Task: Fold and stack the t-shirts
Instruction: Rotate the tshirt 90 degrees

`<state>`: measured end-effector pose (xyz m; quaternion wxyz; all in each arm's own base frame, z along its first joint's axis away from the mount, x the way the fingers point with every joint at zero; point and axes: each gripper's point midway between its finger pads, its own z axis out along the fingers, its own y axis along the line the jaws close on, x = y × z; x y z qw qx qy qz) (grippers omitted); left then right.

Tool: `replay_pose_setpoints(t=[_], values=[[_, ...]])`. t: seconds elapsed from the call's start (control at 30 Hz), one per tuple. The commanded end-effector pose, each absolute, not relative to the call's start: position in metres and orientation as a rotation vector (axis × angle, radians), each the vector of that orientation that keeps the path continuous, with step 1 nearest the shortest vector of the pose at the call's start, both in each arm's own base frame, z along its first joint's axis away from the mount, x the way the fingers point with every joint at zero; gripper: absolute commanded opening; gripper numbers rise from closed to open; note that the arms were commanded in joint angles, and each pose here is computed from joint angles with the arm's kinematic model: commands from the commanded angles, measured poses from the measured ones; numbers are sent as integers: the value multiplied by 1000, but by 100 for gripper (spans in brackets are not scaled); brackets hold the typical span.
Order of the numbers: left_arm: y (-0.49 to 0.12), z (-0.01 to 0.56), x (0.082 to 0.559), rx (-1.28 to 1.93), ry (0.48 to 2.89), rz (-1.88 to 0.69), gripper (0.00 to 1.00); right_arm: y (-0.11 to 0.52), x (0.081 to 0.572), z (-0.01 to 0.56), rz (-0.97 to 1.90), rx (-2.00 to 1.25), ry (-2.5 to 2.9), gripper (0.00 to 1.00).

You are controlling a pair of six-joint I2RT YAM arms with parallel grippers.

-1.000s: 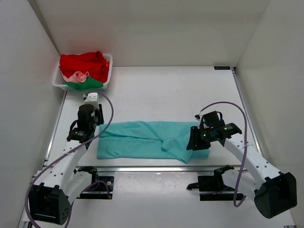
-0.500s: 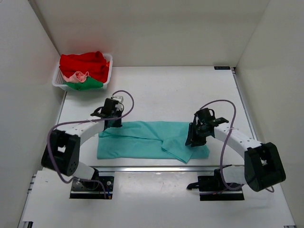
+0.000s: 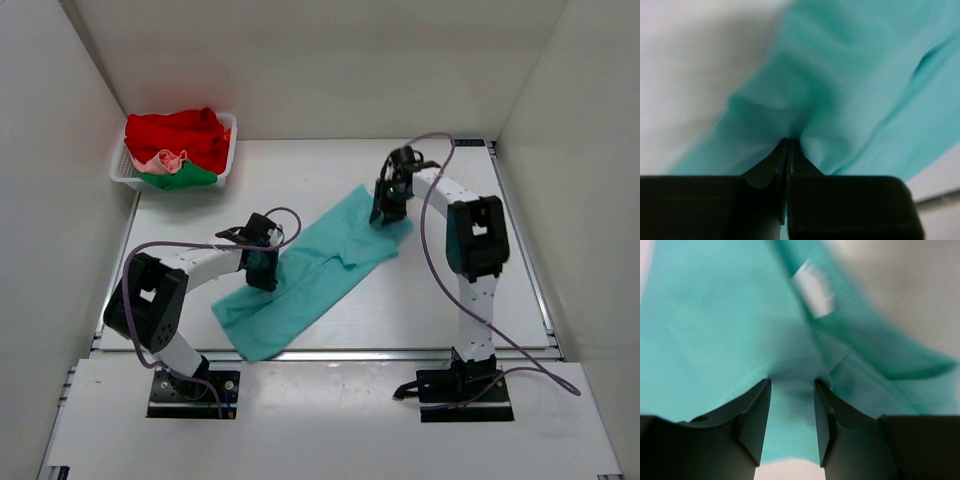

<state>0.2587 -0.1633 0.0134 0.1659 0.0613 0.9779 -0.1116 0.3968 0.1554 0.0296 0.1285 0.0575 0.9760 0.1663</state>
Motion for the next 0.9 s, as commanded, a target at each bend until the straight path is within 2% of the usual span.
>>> replay_pose_setpoints(t=[0.0, 0.07, 0.1, 0.17, 0.23, 0.3, 0.33, 0.37, 0.43, 0.5, 0.53, 0.57, 0.73, 0.87], values=[[-177, 16, 203, 260, 3017, -428, 10, 160, 480, 55, 437, -32, 2727, 38], [-188, 21, 183, 331, 3116, -515, 8, 172, 530, 90, 412, -137, 2618, 40], [-193, 28, 188, 332, 3107, -544, 9, 172, 531, 90, 401, -144, 2636, 42], [-205, 49, 204, 289, 3033, -616, 9, 180, 544, 130, 412, -196, 2536, 43], [-219, 78, 234, 243, 2891, -710, 11, 181, 537, 147, 407, -216, 2506, 45], [-236, 117, 269, 195, 2697, -832, 12, 180, 508, 156, 379, -231, 2514, 46], [-240, 135, 279, 199, 2630, -869, 12, 186, 499, 186, 389, -254, 2435, 46], [-242, 146, 291, 180, 2572, -904, 13, 190, 483, 163, 391, -250, 2477, 47], [-243, 166, 324, 162, 2488, -910, 13, 191, 436, 168, 435, -246, 2471, 47], [-240, 163, 347, 140, 2489, -884, 14, 209, 404, 171, 556, -257, 2425, 27], [-243, 156, 357, 143, 2515, -891, 14, 214, 379, 167, 626, -248, 2437, 8], [-246, 161, 368, 159, 2502, -888, 13, 227, 356, 160, 678, -295, 2434, 1], [-276, 117, 400, 185, 2600, -880, 10, 294, 270, 138, 886, -431, 2466, 0], [-300, 115, 419, 226, 2576, -901, 9, 329, 217, 113, 1138, -521, 2458, 0]])
